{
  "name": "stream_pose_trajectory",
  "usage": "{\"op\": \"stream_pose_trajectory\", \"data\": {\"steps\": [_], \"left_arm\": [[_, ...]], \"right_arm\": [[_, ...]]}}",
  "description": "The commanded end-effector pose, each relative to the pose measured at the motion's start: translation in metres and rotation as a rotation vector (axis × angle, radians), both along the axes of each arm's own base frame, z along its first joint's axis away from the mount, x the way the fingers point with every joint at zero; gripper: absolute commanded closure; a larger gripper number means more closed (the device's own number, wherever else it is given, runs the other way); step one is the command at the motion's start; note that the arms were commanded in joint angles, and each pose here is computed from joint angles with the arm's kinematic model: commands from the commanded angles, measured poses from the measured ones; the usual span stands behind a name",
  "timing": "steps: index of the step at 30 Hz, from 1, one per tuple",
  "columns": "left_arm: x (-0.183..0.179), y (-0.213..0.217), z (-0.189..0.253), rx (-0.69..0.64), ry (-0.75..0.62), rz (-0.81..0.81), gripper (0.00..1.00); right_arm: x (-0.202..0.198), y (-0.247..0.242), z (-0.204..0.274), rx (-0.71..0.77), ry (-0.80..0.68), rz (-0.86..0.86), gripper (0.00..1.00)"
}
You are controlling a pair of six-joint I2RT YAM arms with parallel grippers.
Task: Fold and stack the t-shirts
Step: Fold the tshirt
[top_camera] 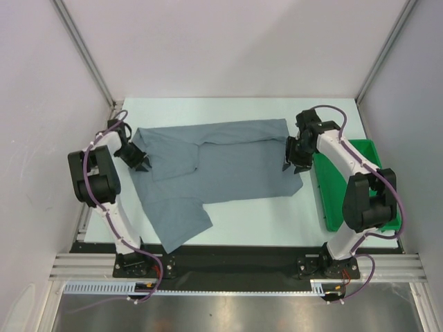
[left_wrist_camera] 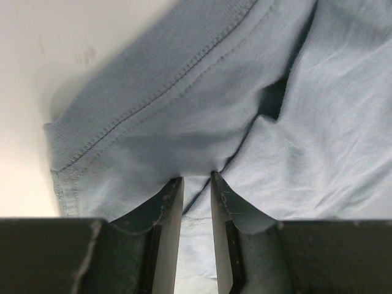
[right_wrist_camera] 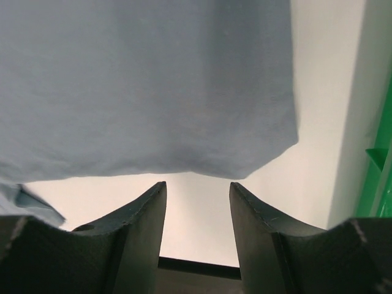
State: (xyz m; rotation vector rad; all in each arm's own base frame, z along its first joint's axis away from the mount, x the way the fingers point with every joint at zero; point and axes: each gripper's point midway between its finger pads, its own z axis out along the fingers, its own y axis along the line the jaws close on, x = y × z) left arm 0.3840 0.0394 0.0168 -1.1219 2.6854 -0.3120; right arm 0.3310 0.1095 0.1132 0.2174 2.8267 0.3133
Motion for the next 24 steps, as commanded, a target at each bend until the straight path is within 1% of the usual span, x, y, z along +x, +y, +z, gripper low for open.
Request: {"op": "stream_pose_trajectory", "data": {"steps": [1, 4, 6, 8, 9, 11, 12, 13, 14, 16, 17, 18, 20, 21, 24], "left_arm": [[0.020, 0.044, -0.010, 0.122, -0.026, -0.013, 0.71], [0.039, 0.051, 0.000, 0.142, -0.060, -0.056, 0.71], [0.050, 0.052, 0.012, 0.146, -0.103, -0.075, 0.69], [0.052, 0.049, 0.020, 0.136, -0.135, -0.092, 0.66], [0.054, 0.047, 0.033, 0.133, -0.170, -0.097, 0.65], [0.055, 0.040, 0.045, 0.124, -0.220, -0.110, 0.62], [0.049, 0.036, 0.046, 0.121, -0.221, -0.114, 0.60], [0.048, 0.033, 0.060, 0.123, -0.257, -0.115, 0.58], [0.048, 0.030, 0.068, 0.125, -0.283, -0.115, 0.58], [0.035, 0.021, 0.067, 0.117, -0.280, -0.120, 0.57], [0.032, 0.019, 0.078, 0.124, -0.307, -0.119, 0.57], [0.023, 0.015, 0.073, 0.113, -0.291, -0.123, 0.57], [0.017, 0.010, 0.080, 0.112, -0.307, -0.123, 0.57], [0.009, 0.009, 0.076, 0.106, -0.294, -0.121, 0.58], [0.001, 0.003, 0.083, 0.105, -0.313, -0.134, 0.58]], "right_arm": [[-0.009, -0.004, -0.011, -0.014, 0.038, 0.001, 0.49], [-0.020, -0.003, -0.024, 0.002, 0.075, -0.001, 0.51], [-0.032, -0.002, -0.037, 0.013, 0.109, -0.002, 0.55], [-0.037, -0.001, -0.042, 0.025, 0.114, -0.016, 0.56], [-0.045, -0.001, -0.048, 0.026, 0.134, -0.023, 0.58], [-0.044, 0.000, -0.049, 0.037, 0.124, -0.040, 0.59], [-0.048, 0.001, -0.051, 0.045, 0.128, -0.043, 0.59], [-0.049, 0.002, -0.052, 0.052, 0.127, -0.050, 0.59], [-0.047, 0.004, -0.052, 0.068, 0.112, -0.053, 0.59], [-0.051, 0.009, -0.058, 0.103, 0.123, -0.076, 0.57], [-0.047, 0.012, -0.060, 0.118, 0.109, -0.079, 0.57], [-0.046, 0.013, -0.062, 0.121, 0.114, -0.097, 0.57], [-0.047, 0.012, -0.071, 0.119, 0.128, -0.120, 0.57], [-0.048, 0.012, -0.073, 0.123, 0.130, -0.126, 0.57], [-0.042, 0.012, -0.074, 0.127, 0.098, -0.149, 0.59]]}}
